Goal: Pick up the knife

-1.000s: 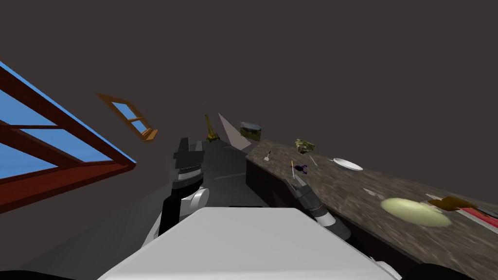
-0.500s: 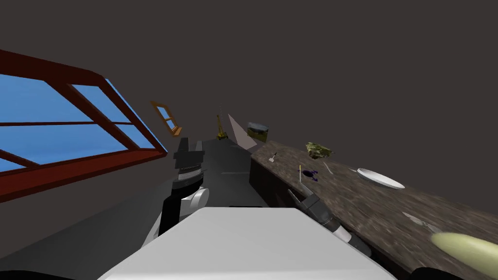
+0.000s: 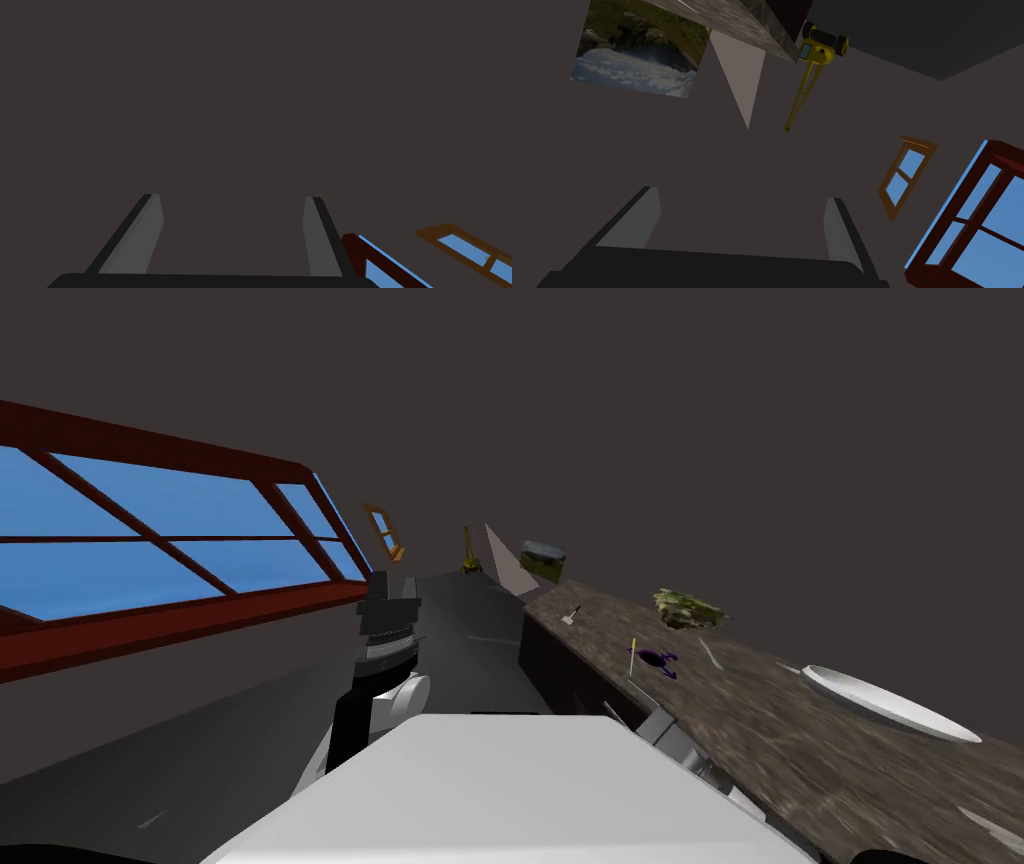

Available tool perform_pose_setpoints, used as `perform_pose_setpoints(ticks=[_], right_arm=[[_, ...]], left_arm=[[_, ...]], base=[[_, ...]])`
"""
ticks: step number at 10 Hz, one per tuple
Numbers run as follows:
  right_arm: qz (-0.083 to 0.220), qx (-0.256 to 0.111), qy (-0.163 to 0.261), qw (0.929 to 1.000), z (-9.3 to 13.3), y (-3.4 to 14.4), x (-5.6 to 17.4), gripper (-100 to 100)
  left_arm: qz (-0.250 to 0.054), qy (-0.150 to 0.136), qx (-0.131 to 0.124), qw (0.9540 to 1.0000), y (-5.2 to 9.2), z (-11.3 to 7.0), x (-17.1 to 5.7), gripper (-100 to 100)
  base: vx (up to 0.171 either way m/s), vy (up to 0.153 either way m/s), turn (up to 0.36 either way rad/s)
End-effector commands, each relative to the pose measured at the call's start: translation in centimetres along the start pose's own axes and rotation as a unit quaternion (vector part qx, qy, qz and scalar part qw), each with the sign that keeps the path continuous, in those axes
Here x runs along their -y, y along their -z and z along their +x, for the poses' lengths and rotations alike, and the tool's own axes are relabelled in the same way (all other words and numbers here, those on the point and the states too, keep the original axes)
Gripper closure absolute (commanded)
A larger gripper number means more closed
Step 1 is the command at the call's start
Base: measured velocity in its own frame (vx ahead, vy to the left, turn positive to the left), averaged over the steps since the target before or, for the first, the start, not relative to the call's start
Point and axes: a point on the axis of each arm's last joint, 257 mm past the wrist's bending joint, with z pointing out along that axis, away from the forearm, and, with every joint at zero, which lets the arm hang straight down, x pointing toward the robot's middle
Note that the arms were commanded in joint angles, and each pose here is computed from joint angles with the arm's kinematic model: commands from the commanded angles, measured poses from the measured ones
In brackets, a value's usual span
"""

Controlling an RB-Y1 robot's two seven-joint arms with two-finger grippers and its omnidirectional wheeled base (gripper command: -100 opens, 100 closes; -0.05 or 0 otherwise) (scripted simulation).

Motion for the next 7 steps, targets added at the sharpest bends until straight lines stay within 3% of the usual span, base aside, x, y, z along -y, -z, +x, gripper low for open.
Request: perform_pose_setpoints(ticks=[1, 2, 3, 4, 5, 6, 7], right_arm=[[-0.013, -0.040, 0.039, 0.9984, 2.0, 1.8, 0.0, -100], [-0.013, -0.040, 0.045, 0.9981, 2.0, 1.8, 0.0, -100], [-0.026, -0.073, 0.073, 0.9943, 3.6, 3.4, 0.0, -100], [-0.026, -0.073, 0.079, 0.9939, 3.6, 3.4, 0.0, -100], [-0.039, -0.104, 0.106, 0.9882, 5.2, 5.1, 0.1, -100], [-0.040, -0.105, 0.112, 0.9874, 5.2, 5.1, 0.1, -100], [-0.054, -0.135, 0.138, 0.9796, 6.6, 6.9, 0.3, -100]], left_arm=[[0.000, 0.000, 0.000, 1.0000, 0.0, 0.0, 0.0, 0], [0.000, 0.000, 0.000, 1.0000, 0.0, 0.0, 0.0, 0], [0.000, 0.000, 0.000, 1.0000, 0.0, 0.0, 0.0, 0], [0.000, 0.000, 0.000, 1.0000, 0.0, 0.0, 0.0, 0], [0.000, 0.000, 0.000, 1.0000, 0.0, 0.0, 0.0, 0], [0.000, 0.000, 0.000, 1.0000, 0.0, 0.0, 0.0, 0], [0.000, 0.000, 0.000, 1.0000, 0.0, 0.0, 0.0, 0]], base=[[-0.043, -0.039, 0.330], [-0.039, -0.048, 0.188], [-0.045, -0.065, 0.399], [-0.042, -0.061, 0.201], [-0.036, -0.046, 0.360], [-0.028, -0.049, 0.193], [-0.043, -0.057, 0.288]])
